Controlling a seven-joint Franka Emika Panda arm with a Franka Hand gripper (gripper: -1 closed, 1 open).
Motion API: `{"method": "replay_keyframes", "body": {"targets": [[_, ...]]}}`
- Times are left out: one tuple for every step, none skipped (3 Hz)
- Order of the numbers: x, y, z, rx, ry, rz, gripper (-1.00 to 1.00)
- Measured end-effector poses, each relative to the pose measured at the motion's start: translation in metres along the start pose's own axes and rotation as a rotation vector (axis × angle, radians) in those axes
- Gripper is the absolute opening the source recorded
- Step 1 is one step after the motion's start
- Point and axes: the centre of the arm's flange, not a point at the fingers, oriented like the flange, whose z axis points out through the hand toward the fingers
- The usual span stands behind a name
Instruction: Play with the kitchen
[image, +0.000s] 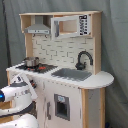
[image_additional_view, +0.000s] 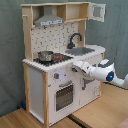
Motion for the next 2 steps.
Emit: {"method": "replay_keyframes", "body": {"targets": [[0.0000, -0.0001, -0.0001, 0.000, 0.000, 0.116, -1.00], [0.0000, -0.0001, -0.0002, 0.000, 0.000, 0.228, -1.00]]}}
